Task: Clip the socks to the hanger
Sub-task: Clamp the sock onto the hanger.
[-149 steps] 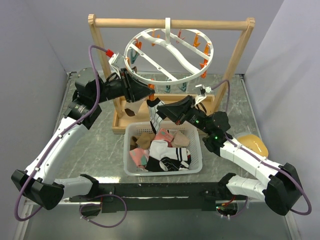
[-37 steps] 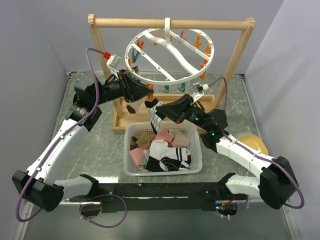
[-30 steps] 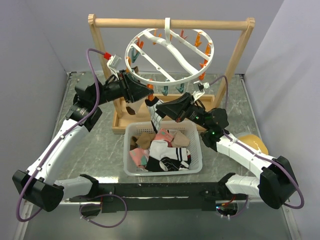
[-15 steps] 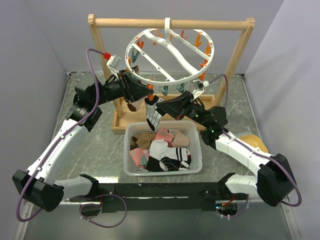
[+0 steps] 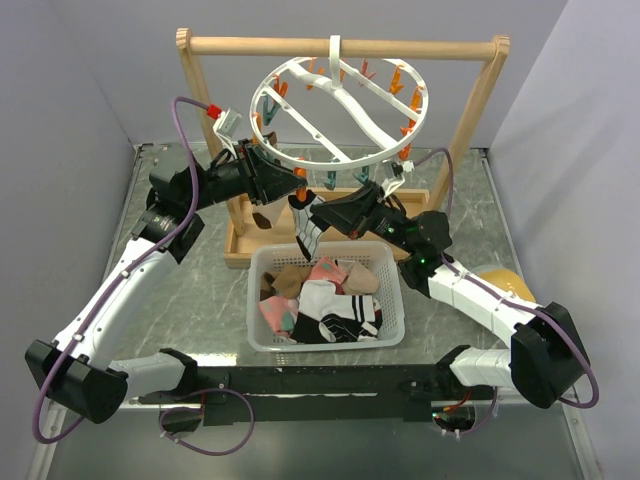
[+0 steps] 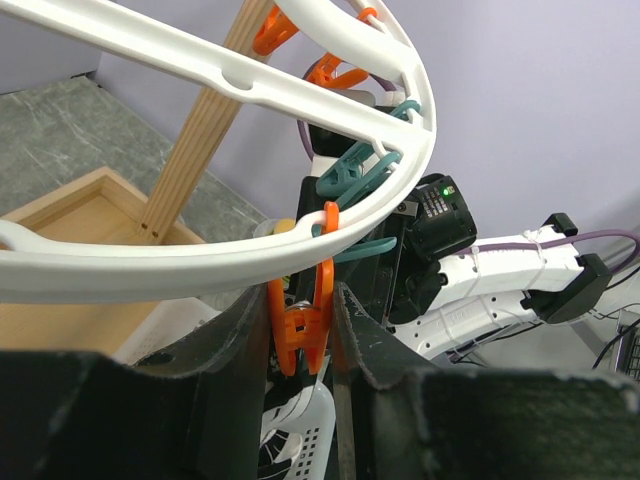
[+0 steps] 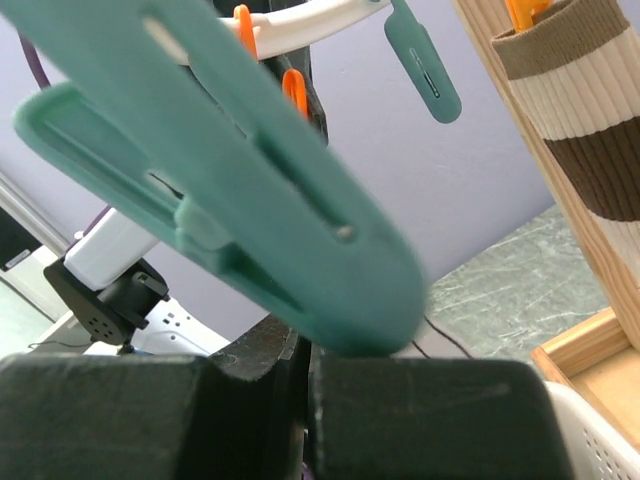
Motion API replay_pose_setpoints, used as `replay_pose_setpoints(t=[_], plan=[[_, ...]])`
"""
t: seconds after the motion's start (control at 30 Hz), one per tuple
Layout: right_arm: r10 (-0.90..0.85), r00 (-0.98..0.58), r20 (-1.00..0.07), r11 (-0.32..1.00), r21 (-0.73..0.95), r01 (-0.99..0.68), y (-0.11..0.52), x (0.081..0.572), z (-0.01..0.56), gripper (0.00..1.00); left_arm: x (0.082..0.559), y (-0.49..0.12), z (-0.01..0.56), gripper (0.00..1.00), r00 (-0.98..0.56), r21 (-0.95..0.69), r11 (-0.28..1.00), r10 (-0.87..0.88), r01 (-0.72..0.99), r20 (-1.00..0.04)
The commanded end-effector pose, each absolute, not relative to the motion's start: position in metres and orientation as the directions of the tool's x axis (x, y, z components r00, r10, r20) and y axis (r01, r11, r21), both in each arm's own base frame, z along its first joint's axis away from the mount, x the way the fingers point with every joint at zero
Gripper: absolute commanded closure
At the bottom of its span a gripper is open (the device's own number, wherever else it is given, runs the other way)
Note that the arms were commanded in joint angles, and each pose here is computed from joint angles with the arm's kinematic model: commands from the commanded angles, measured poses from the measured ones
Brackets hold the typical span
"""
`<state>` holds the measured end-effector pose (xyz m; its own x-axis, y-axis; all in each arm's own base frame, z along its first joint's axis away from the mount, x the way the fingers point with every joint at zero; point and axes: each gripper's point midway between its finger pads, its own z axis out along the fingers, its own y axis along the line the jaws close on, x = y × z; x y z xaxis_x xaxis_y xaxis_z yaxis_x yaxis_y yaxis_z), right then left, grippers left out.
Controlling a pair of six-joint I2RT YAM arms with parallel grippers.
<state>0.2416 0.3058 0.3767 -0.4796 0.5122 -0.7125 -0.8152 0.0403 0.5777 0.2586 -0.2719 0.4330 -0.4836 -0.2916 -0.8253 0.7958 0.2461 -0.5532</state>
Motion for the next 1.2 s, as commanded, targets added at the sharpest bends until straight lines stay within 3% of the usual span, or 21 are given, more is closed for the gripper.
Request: replay_pose_setpoints(t=[0.0, 0.73, 0.9, 0.93, 1.0, 1.03, 1.1, 1.17], plan=[[0.565, -0.386, -0.729, -0.008, 0.462, -0.887, 0.298, 0.23, 0.423, 1.0, 0.242, -0.271, 0.439, 0.99, -0.486, -0.544, 0.2, -0.276, 0.815, -0.83], [0.57, -0.38, -0.728, -0.025, 0.447, -0.894, 0.3, 0.231, 0.431, 1.0, 0.246, -0.271, 0.436, 0.98, -0.487, -0.549, 0.216, -0.281, 0.808, -0.827], [0.569, -0.376, -0.731, -0.021, 0.445, -0.895, 0.3, 0.231, 0.432, 1.0, 0.245, -0.269, 0.434, 0.83, -0.489, -0.552, 0.221, -0.284, 0.804, -0.825], [0.569, -0.377, -0.731, -0.018, 0.447, -0.895, 0.3, 0.232, 0.431, 1.0, 0.246, -0.269, 0.434, 0.67, -0.49, -0.554, 0.223, -0.283, 0.802, -0.824], [0.569, -0.376, -0.732, -0.017, 0.447, -0.895, 0.3, 0.231, 0.431, 1.0, 0.246, -0.267, 0.435, 0.49, -0.486, -0.553, 0.235, -0.289, 0.799, -0.825], [0.566, -0.378, -0.733, -0.014, 0.45, -0.893, 0.3, 0.232, 0.43, 1.0, 0.247, -0.267, 0.436, 0.35, -0.48, -0.55, 0.242, -0.292, 0.799, -0.827], [0.564, -0.375, -0.736, -0.007, 0.45, -0.893, 0.299, 0.232, 0.429, 1.0, 0.248, -0.264, 0.438, 0.3, -0.474, -0.549, 0.254, -0.3, 0.797, -0.828], [0.557, -0.377, -0.74, 0.0, 0.454, -0.891, 0.3, 0.232, 0.427, 1.0, 0.251, -0.262, 0.437, 0.17, -0.472, -0.551, 0.269, -0.307, 0.79, -0.827]])
